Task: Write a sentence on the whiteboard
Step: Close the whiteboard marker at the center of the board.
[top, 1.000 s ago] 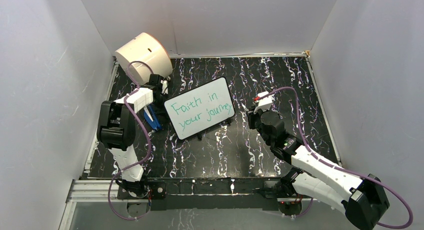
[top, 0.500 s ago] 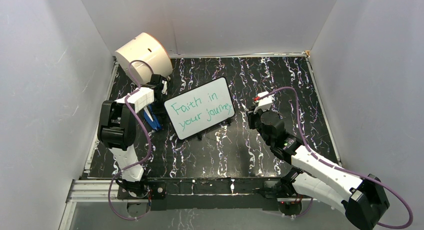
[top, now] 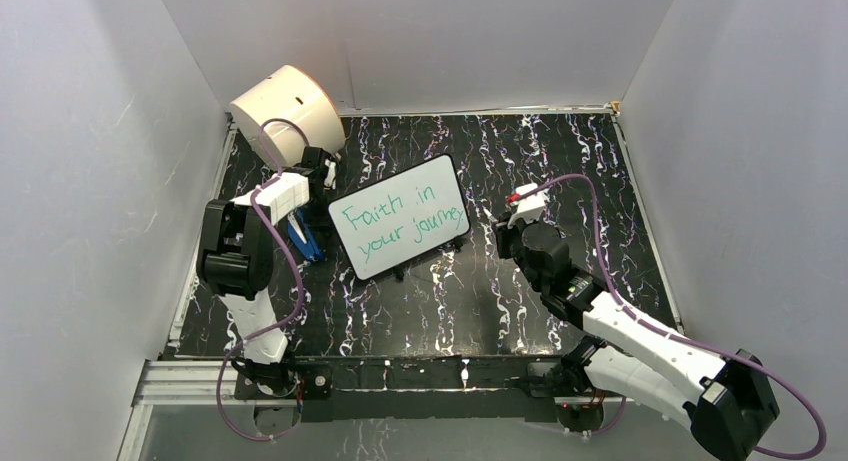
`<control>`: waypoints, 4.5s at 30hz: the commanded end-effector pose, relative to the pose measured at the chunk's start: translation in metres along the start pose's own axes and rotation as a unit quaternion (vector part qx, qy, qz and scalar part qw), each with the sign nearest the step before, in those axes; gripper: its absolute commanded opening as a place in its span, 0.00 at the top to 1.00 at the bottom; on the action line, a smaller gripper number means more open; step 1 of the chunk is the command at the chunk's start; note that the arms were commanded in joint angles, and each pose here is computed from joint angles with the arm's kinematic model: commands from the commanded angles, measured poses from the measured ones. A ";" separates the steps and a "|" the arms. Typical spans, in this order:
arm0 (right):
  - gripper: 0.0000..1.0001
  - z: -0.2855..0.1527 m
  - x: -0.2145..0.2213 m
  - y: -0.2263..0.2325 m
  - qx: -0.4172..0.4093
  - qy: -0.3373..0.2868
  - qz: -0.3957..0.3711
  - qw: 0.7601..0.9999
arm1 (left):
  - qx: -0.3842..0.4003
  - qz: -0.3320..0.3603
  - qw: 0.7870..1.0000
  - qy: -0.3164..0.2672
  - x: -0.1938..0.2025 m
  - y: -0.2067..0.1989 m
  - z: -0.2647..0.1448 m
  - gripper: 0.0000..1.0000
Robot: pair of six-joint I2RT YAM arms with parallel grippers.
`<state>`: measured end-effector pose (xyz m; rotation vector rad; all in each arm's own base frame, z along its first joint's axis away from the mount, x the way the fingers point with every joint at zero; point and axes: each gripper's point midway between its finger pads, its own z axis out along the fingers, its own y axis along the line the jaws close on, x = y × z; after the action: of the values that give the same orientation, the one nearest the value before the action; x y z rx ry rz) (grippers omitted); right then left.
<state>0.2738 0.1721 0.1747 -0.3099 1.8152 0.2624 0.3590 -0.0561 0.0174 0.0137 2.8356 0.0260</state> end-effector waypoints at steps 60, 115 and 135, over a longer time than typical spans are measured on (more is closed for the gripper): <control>1.00 -0.073 -0.130 0.110 -0.332 -0.105 0.059 0.936 | 0.146 0.506 0.771 -0.358 0.029 -0.156 -0.250 1.00; 1.00 -0.063 -0.103 0.141 -0.399 -0.025 0.058 0.915 | 0.190 0.600 0.663 -0.404 0.061 -0.188 -0.241 1.00; 1.00 -0.056 -0.098 0.141 -0.396 -0.018 0.060 0.916 | 0.197 0.604 0.658 -0.403 0.064 -0.190 -0.241 1.00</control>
<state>0.1927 0.2900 0.2587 -0.7650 1.7098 1.0852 0.2282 -0.2444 0.2188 1.5306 1.4679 -0.2161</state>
